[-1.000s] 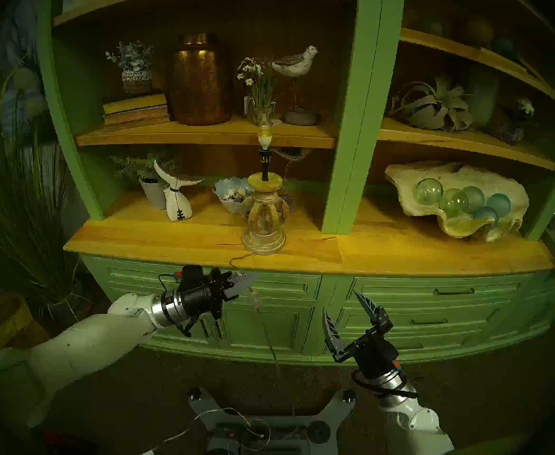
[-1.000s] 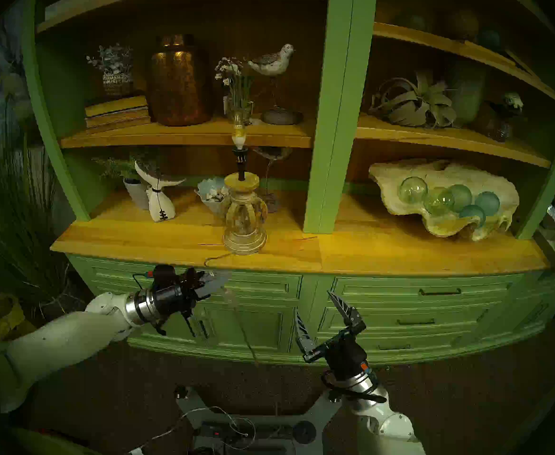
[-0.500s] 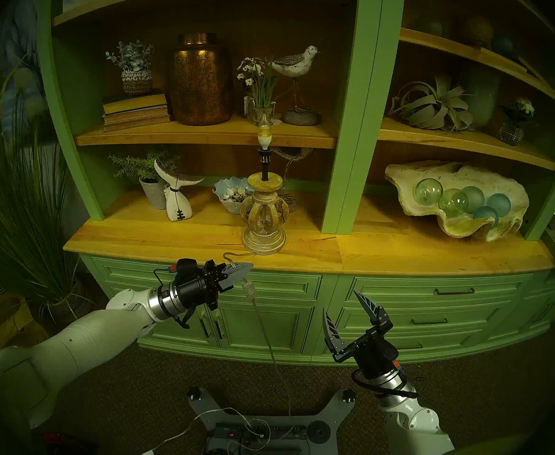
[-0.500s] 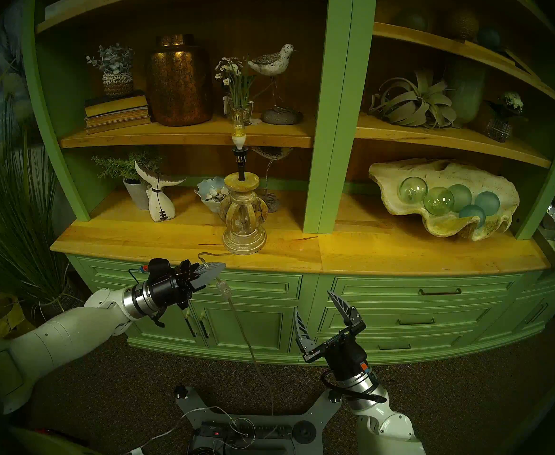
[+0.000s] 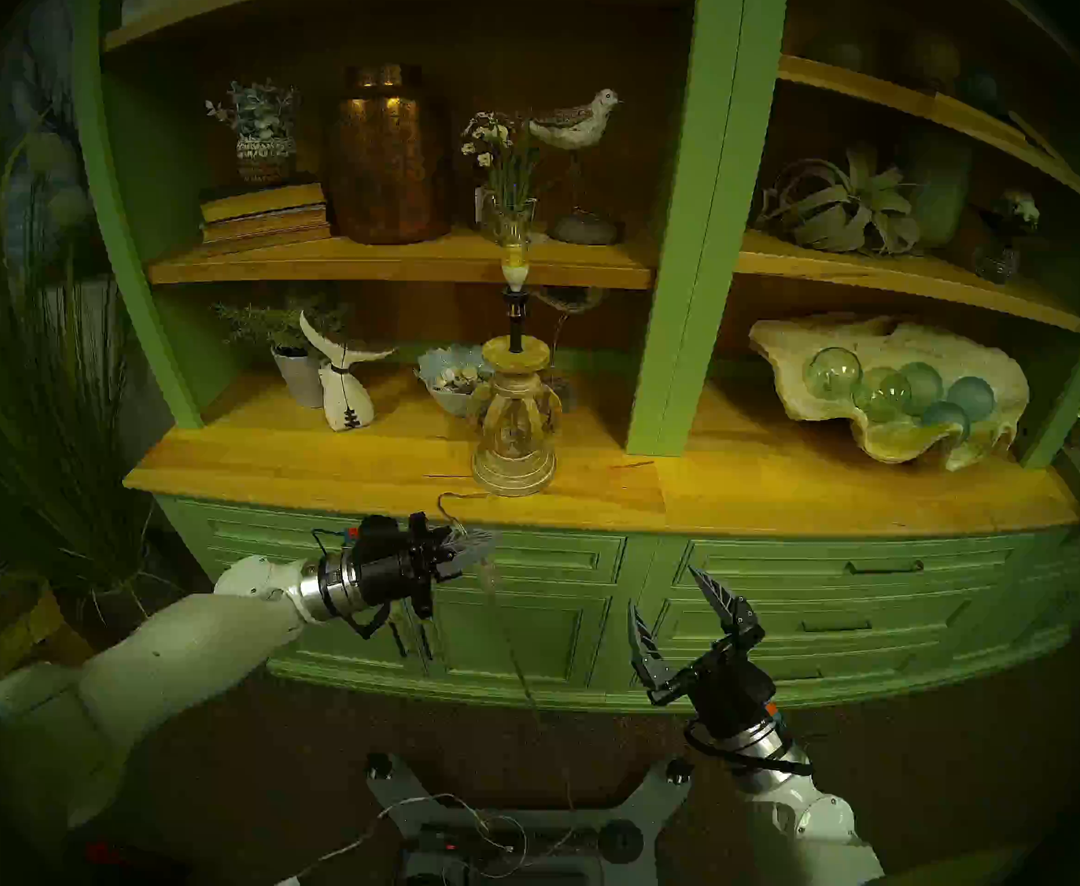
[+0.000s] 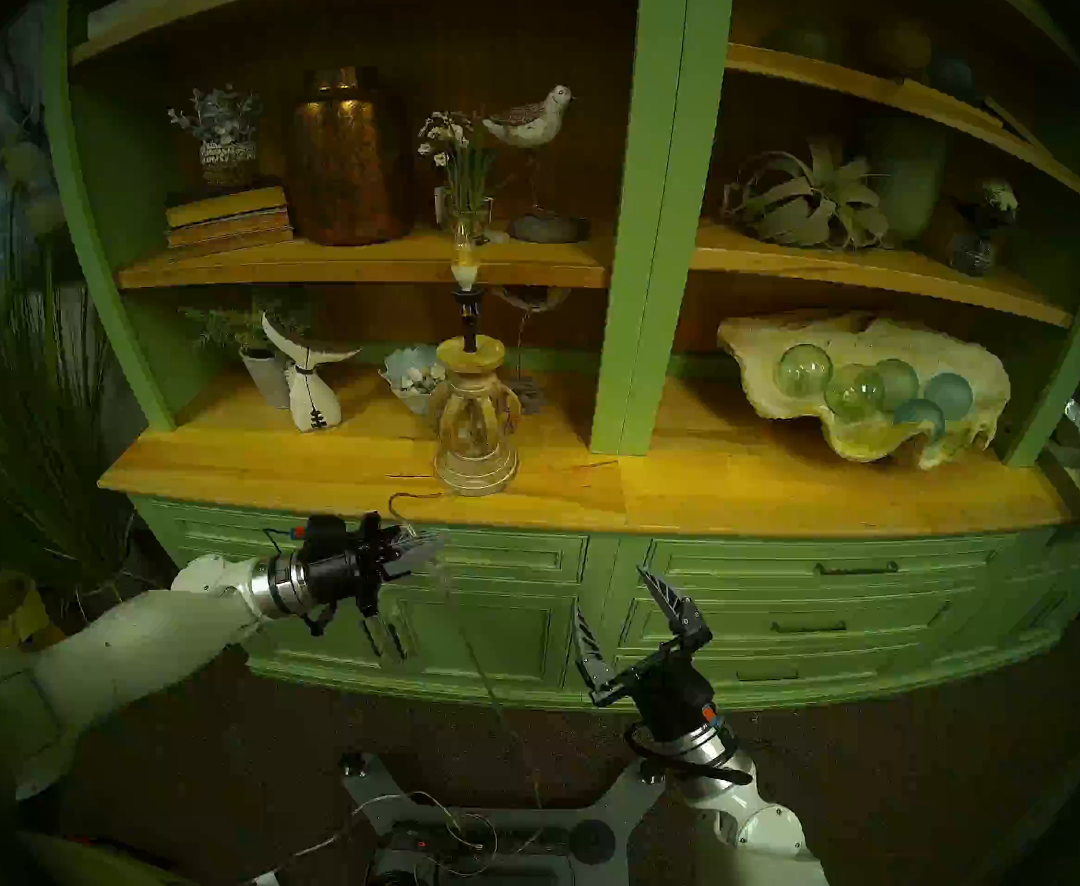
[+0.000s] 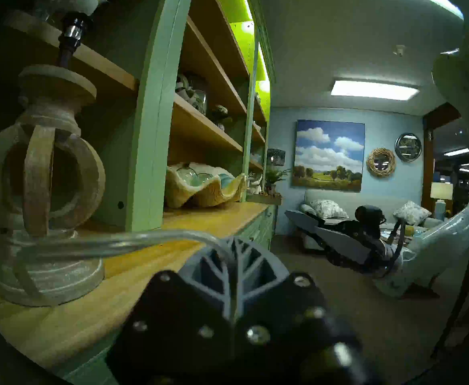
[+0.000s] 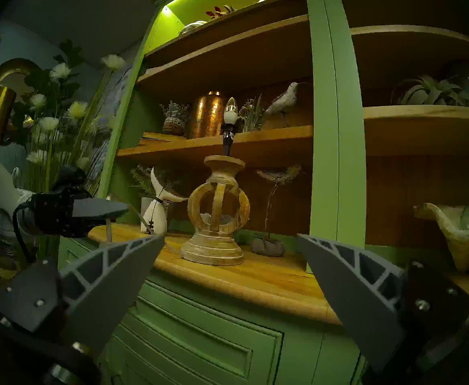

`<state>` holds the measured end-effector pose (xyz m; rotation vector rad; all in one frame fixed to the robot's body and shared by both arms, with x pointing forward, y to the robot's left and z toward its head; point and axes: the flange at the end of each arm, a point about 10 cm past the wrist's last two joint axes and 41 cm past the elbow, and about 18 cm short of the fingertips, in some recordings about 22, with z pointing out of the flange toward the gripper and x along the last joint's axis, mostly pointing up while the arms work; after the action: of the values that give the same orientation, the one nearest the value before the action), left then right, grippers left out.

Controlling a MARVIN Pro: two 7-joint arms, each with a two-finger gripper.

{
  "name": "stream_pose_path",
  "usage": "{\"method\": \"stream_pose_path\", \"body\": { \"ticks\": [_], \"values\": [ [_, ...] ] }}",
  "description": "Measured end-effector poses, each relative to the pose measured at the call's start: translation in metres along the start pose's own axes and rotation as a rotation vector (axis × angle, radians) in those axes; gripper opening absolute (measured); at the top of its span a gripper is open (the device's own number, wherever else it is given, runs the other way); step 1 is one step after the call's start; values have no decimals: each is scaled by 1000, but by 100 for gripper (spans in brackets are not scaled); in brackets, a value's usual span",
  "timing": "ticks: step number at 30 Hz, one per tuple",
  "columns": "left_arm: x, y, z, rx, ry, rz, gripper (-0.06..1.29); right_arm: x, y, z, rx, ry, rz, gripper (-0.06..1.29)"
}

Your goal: Grab cable and switch light on

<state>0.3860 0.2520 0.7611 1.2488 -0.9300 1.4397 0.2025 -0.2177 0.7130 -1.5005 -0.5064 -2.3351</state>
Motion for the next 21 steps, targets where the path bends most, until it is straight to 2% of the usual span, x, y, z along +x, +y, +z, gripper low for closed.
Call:
{"method": "stream_pose_path", "body": {
  "ticks": [11, 21],
  "values": [
    [16, -7, 17, -47, 8, 46, -2, 0, 0, 0, 0, 0, 0, 124],
    [22, -1, 13, -66, 4, 38, -2, 0, 0, 0, 0, -1, 1, 124]
  ]
}}
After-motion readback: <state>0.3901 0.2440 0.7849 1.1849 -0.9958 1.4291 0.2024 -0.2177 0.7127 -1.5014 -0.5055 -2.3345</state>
